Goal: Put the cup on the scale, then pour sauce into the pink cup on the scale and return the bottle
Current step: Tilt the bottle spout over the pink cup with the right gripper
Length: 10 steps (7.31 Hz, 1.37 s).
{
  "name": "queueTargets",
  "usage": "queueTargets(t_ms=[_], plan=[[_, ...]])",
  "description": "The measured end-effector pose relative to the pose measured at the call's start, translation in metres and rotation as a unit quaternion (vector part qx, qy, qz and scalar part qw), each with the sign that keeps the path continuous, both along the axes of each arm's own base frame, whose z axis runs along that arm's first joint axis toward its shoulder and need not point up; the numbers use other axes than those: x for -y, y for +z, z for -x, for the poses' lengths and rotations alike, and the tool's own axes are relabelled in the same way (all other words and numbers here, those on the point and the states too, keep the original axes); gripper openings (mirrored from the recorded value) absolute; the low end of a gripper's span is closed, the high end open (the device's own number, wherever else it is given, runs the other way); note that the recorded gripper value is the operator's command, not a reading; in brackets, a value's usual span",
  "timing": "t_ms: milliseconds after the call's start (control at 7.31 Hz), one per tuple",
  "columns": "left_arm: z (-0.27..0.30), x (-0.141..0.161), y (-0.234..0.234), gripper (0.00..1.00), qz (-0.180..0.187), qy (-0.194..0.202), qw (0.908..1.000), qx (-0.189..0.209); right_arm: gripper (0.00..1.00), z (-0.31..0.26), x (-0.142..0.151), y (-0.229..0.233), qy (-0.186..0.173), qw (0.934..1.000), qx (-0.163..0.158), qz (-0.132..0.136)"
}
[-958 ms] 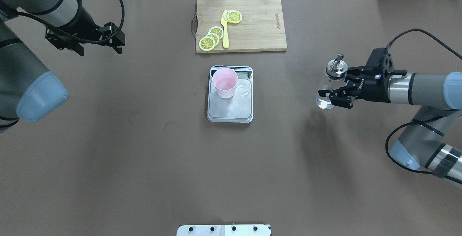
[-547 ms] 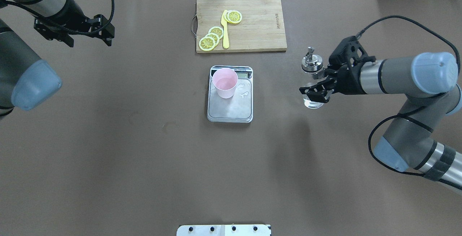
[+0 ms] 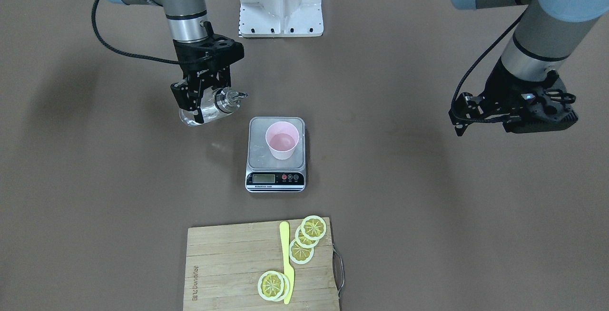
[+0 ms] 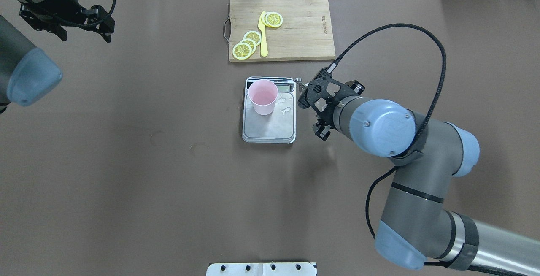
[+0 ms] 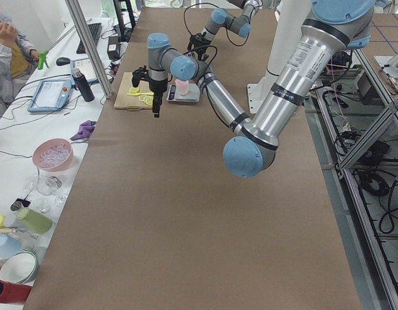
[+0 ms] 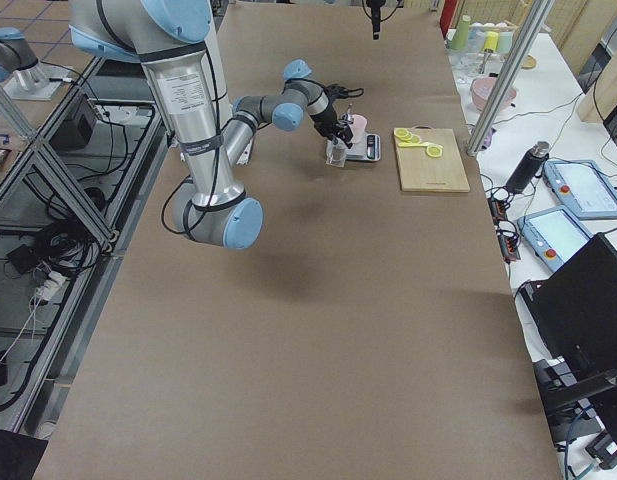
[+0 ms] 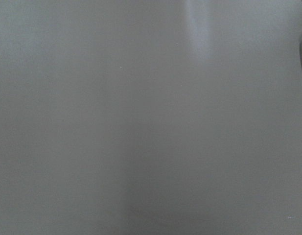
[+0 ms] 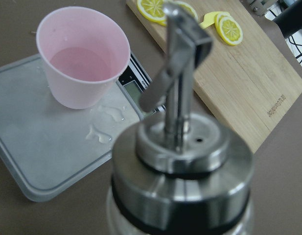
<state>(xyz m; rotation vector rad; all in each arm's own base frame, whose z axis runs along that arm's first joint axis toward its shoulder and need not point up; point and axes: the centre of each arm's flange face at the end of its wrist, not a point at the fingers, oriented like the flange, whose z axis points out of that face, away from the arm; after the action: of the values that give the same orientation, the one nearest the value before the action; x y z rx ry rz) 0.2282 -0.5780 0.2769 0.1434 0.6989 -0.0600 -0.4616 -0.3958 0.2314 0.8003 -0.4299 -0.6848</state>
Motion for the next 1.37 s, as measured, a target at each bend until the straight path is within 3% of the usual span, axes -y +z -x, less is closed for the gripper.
queueTargets(t_ms=[274, 684, 958, 1368], plan=[[0.004, 0.005, 0.005, 0.98, 0.0, 0.006, 1.0, 0.001, 0.0, 0.016, 0.008, -0.008, 0.006, 0.9981, -0.06, 0.015], [0.024, 0.01, 0.021, 0.98, -0.016, 0.026, 0.9995, 0.011, 0.0, 0.043, 0.041, -0.026, 0.018, 0.9927, -0.112, 0.042], [0.06, 0.015, 0.05, 0.98, -0.048, 0.065, 0.9962, 0.034, 0.0, 0.066, 0.057, -0.045, 0.01, 0.9859, -0.158, 0.054], [0.11, 0.016, 0.096, 0.98, -0.072, 0.116, 0.9893, 0.051, 0.0, 0.071, 0.062, -0.047, -0.025, 0.9727, -0.226, 0.044]])
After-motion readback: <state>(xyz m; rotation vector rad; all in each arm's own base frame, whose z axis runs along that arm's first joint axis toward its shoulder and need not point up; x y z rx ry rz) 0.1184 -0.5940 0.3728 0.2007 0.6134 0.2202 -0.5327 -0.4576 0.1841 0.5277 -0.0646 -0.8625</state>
